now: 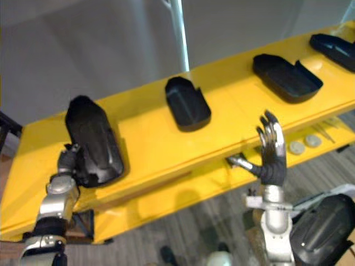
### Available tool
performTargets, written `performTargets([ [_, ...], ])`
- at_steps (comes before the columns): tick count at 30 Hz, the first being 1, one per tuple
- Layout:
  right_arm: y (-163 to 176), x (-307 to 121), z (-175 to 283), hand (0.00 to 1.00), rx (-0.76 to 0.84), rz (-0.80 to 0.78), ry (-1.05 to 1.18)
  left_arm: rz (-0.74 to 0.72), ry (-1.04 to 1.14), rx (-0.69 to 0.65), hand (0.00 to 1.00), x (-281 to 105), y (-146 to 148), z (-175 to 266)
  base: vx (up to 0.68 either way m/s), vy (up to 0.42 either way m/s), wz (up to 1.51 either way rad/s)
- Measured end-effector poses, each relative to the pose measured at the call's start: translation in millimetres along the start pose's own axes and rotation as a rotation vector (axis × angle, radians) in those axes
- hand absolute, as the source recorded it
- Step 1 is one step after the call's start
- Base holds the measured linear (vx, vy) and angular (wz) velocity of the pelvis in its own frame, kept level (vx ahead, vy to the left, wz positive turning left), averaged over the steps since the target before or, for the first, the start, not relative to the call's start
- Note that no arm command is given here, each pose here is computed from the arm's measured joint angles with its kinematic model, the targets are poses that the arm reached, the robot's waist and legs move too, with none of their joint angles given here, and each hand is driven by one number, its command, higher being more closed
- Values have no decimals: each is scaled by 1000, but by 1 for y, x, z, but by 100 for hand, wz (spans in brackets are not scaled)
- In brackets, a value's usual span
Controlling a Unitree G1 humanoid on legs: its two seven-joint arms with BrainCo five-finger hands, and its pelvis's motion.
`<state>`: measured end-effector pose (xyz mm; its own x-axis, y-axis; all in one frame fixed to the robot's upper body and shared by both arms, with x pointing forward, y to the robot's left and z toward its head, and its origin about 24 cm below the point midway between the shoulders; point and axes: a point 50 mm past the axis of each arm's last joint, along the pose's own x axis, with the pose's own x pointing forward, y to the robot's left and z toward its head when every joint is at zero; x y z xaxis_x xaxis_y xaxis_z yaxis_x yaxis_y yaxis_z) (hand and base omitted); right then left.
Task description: Walk over and take plastic housings, then place them on the shelf
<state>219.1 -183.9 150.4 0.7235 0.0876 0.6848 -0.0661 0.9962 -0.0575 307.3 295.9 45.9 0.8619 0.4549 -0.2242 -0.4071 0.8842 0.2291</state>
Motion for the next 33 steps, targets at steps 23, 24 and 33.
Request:
performTargets([
  [23,101,57,16,0,256,536,-155,-104,-220,20,100,21,-39,115,-25,0,16],
  [24,103,56,16,0,261,544,-150,-100,-223,20,0,21,-37,118,1,-11,-8],
  [33,110,49,15,0,289,570,-120,-84,-235,-1,0,23,-39,135,-7,-23,-5],
])
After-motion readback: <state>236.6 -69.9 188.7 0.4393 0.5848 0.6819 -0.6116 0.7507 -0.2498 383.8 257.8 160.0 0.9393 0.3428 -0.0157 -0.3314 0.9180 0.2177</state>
